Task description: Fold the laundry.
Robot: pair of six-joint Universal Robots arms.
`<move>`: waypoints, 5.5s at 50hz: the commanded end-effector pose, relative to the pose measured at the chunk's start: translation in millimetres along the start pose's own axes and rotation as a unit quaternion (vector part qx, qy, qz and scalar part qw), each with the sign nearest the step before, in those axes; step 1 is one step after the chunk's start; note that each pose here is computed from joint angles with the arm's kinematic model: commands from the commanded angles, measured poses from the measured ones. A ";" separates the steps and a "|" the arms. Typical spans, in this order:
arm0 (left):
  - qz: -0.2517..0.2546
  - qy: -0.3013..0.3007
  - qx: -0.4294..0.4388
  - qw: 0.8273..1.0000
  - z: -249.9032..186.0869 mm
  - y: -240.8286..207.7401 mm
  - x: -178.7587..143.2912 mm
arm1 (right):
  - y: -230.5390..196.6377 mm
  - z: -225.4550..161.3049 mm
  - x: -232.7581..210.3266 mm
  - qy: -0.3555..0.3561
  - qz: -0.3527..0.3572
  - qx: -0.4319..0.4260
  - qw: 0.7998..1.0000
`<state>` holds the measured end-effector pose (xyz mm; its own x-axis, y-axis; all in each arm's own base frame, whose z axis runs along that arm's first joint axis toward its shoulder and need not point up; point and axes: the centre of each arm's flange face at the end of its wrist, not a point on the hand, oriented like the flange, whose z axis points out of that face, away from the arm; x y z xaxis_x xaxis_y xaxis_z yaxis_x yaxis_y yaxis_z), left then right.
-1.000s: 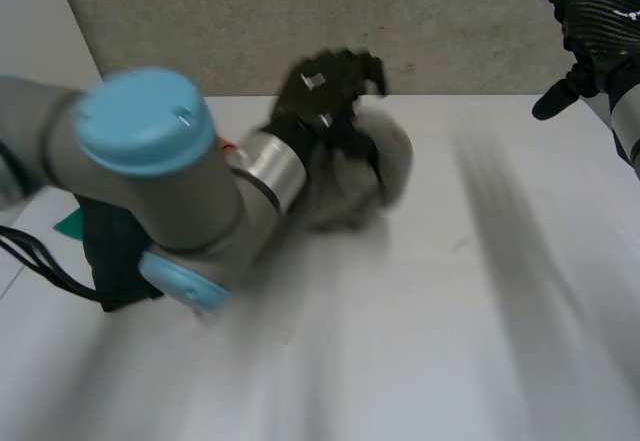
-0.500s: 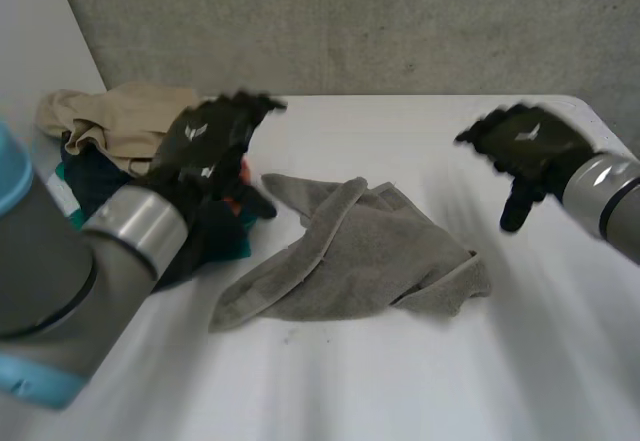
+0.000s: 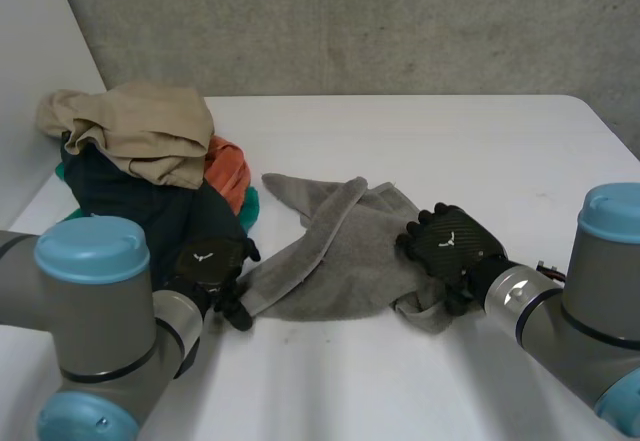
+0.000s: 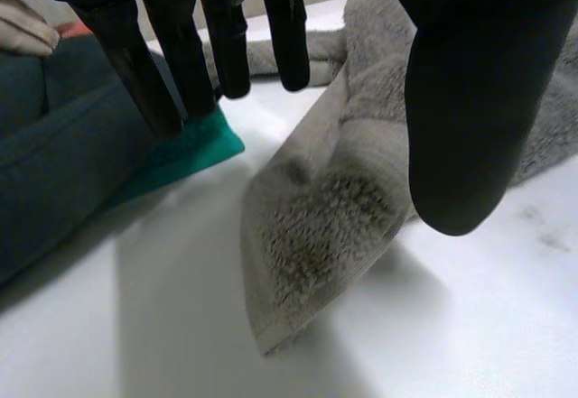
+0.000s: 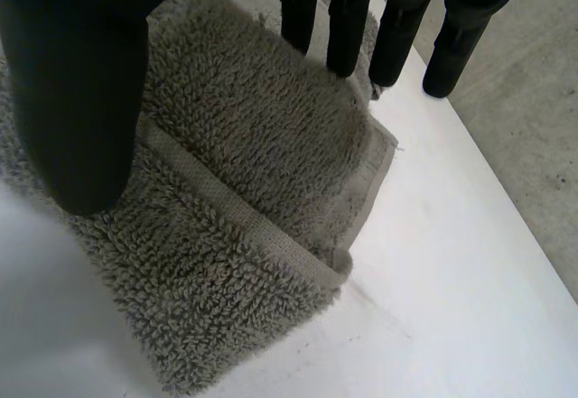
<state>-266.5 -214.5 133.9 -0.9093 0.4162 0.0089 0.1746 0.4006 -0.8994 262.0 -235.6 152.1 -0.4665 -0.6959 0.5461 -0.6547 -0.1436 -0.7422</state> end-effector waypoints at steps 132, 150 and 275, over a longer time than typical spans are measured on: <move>0.215 -0.098 0.464 0.854 31.3 -241.8 22.2 | -74.6 21.8 187.2 0.339 -0.102 0.099 0.930; 0.249 -0.051 0.254 0.933 36.1 -89.4 10.3 | 44.6 45.9 118.2 0.094 0.200 -0.034 0.975; 0.325 -0.024 0.200 0.924 53.3 -48.0 22.6 | 88.9 6.1 132.6 0.126 0.122 -0.180 0.968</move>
<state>-322.7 -280.3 154.5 -0.6883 0.4082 -0.5997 0.5342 -0.2739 -0.7997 159.5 -344.9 155.1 -0.7030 -0.4479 0.5525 -0.6917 0.2499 -0.6775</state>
